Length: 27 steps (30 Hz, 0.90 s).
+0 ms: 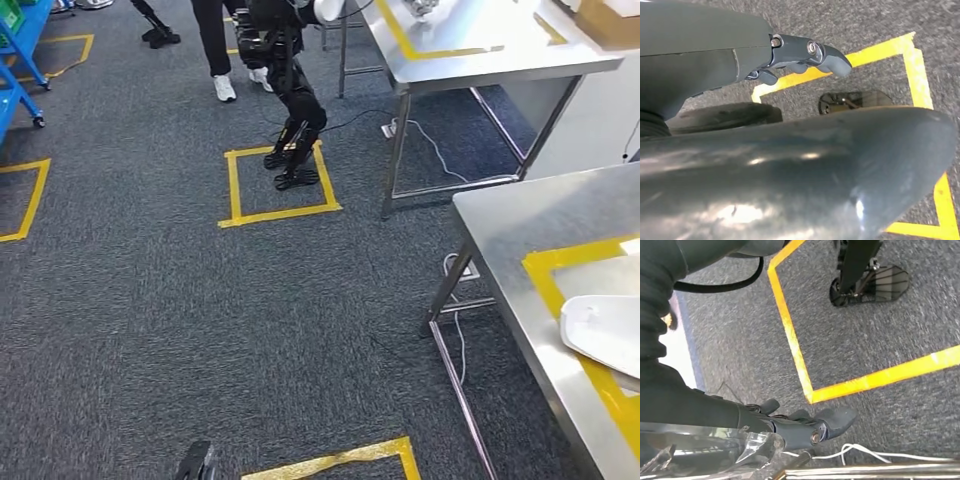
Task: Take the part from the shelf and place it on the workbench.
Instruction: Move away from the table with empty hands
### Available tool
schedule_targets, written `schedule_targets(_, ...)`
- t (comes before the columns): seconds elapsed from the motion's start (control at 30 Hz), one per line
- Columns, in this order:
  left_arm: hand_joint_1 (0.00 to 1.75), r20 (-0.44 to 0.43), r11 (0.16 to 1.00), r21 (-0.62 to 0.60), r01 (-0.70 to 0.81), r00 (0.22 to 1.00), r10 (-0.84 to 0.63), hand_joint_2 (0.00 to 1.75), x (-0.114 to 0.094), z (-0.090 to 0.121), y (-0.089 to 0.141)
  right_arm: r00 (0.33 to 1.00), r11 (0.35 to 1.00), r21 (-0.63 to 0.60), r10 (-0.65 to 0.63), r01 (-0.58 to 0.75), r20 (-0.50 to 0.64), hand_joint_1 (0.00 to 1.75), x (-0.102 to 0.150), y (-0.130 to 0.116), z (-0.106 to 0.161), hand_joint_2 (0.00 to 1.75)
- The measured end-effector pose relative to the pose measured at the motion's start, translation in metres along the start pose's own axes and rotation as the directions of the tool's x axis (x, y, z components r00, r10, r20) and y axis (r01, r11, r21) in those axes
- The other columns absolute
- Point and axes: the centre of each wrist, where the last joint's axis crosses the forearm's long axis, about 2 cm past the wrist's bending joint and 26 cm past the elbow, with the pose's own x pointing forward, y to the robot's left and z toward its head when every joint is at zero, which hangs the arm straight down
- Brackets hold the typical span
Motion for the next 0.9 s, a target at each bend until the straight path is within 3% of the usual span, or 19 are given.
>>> schedule_targets(0.9, 0.00, -0.002, 1.000, -0.007, -0.002, 1.000, 0.002, 0.00, -0.0023, -0.0001, 0.0010, 1.000, 1.000, -0.005, 0.013, -0.013, -0.016, 0.00, -0.0011, 0.0001, 0.0002, 1.75)
